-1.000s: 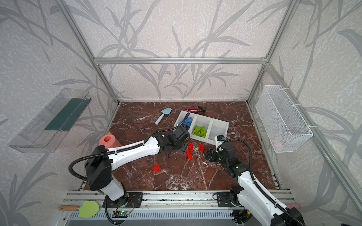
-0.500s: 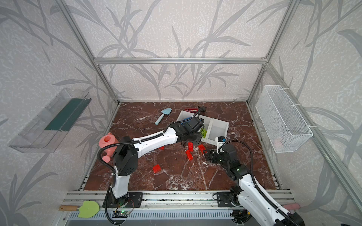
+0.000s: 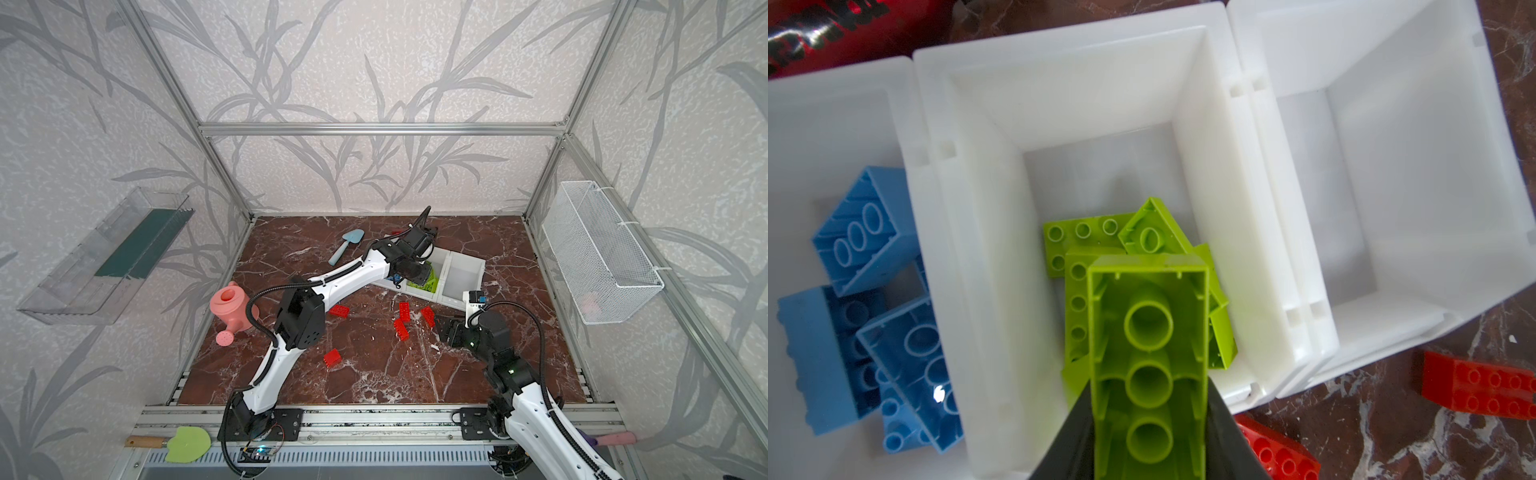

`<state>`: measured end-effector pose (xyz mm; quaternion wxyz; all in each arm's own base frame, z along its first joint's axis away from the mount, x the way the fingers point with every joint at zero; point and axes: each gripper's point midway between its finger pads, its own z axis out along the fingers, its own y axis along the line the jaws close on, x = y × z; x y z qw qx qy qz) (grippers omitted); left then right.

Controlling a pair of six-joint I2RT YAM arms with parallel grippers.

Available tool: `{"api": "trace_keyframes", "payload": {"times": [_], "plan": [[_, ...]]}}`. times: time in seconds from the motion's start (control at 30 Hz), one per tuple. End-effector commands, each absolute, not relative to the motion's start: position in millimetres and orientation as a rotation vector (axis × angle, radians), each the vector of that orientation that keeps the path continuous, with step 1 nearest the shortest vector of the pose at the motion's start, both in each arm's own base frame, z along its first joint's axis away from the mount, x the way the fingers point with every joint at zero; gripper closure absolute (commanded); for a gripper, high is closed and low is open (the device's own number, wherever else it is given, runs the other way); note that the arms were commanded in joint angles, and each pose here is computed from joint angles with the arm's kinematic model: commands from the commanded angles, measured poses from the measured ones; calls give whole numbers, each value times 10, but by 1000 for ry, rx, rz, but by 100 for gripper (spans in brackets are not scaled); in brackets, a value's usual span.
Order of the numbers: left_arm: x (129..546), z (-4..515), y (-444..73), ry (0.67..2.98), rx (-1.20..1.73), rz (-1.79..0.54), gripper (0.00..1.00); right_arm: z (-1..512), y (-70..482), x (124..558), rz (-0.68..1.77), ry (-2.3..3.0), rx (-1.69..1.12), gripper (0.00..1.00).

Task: Sort the legos into containers by color
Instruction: 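Carry the lime-green brick with the left gripper into the middle compartment, then withdraw the left gripper while the right gripper lowers onto a red brick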

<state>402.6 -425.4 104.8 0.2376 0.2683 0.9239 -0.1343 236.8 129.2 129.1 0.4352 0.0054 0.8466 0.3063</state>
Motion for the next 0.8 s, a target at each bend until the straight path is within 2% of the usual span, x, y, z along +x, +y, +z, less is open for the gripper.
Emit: {"api": "trace_keyframes", "payload": {"times": [0.0, 0.1, 0.23, 0.3, 0.53, 0.77], "plan": [[3950, 1031, -4278, 2550, 812, -359, 64, 1246, 1280, 2347, 758, 2115, 26, 24], [3959, 1054, -4274, 2545, 817, -355, 59, 1239, 1283, 2349, 760, 2114, 24, 24], [3960, 1133, -4253, 2535, 814, -355, 40, 1247, 1304, 2340, 771, 2113, 11, 24], [3951, 1210, -4239, 2526, 807, -362, 36, 1245, 1308, 2334, 775, 2116, 9, 24], [3817, 1747, -4081, 2433, 724, -425, 31, 1361, 1328, 2316, 768, 2135, -24, 24], [3477, 2302, -3719, 2320, 607, -502, 30, 1393, 1318, 2289, 704, 2233, -77, 24]]}}
